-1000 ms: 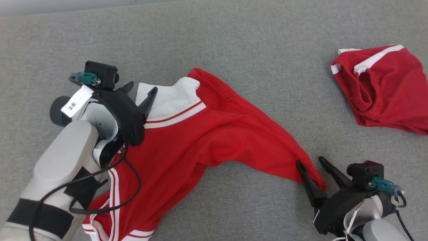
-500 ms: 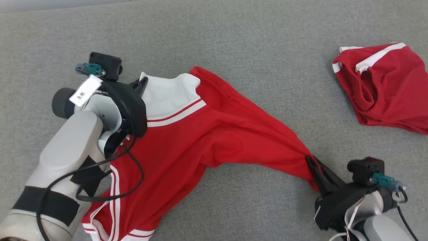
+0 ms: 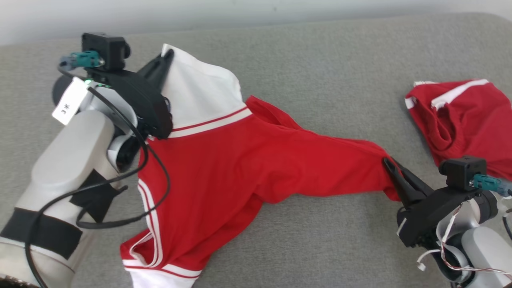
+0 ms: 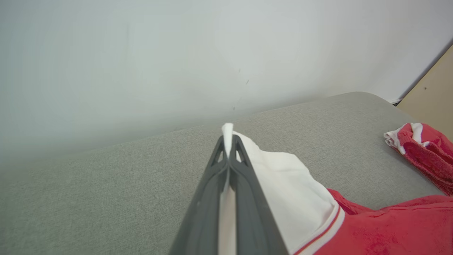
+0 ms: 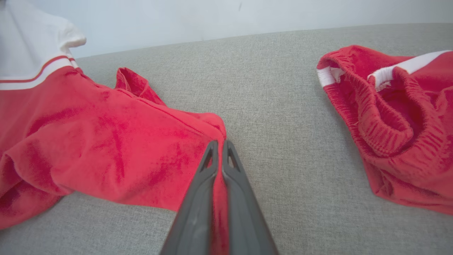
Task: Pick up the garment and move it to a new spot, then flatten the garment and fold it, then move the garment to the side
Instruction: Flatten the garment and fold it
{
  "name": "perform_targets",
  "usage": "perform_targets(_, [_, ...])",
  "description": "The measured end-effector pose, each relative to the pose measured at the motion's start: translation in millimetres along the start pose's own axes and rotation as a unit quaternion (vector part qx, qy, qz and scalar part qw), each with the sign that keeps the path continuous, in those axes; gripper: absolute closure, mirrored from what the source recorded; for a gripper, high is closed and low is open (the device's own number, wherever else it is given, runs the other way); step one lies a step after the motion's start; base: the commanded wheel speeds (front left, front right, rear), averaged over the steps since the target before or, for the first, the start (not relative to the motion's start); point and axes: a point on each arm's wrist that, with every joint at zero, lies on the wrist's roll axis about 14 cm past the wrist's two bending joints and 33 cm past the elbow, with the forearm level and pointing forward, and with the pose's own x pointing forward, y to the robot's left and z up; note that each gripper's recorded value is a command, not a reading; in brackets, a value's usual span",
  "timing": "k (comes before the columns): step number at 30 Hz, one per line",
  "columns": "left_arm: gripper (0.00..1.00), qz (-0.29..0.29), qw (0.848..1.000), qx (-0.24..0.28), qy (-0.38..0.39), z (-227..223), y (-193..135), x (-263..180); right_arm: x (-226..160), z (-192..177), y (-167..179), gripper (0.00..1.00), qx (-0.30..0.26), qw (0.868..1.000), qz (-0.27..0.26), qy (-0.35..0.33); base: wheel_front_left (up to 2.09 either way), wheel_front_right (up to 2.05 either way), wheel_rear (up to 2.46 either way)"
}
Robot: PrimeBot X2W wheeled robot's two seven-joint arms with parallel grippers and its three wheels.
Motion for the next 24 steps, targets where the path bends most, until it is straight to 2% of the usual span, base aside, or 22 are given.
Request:
perform_targets(5, [1.0,-0.015,1.0,-0.001,-0.02,12,-13,-17,0,-9,9,1.0,-0.011,0.998,0.037,0.048,0.0,0.0,0.0])
perform_targets(9, [1.0,-0.027,0.999,-0.019,0.008,-7,-17,-38,9,-20,33,1.0,-0.025,0.99,0.082,0.112,0.0,0.0,0.0])
perform_targets(14, [1.0,0.004,0.997,-0.056,0.042,-12,21,-49,47,20,50,1.0,-0.016,0.983,0.108,0.144,0.0,0.0,0.0])
perform_targets(16, [1.0,0.025,0.998,-0.036,0.045,8,46,-45,71,58,53,1.0,-0.016,0.985,0.105,0.134,0.0,0.0,0.0])
perform_targets(18, [1.0,0.044,0.999,-0.019,0.002,57,69,-38,93,119,52,1.0,-0.033,0.992,0.082,0.094,0.0,0.0,0.0])
perform_targets(20, [1.0,0.052,0.995,0.004,-0.085,133,82,-30,103,201,46,1.0,-0.043,0.998,0.051,-0.004,0.0,0.0,0.0])
perform_targets(22, [1.0,0.048,0.977,0.022,-0.207,228,80,-35,95,285,38,1.0,-0.032,0.989,0.02,-0.143,0.0,0.0,0.0])
perform_targets(24, [1.0,0.017,0.948,0.033,-0.316,298,59,-49,85,344,43,1.0,-0.014,0.972,0.022,-0.232,0.0,0.0,0.0])
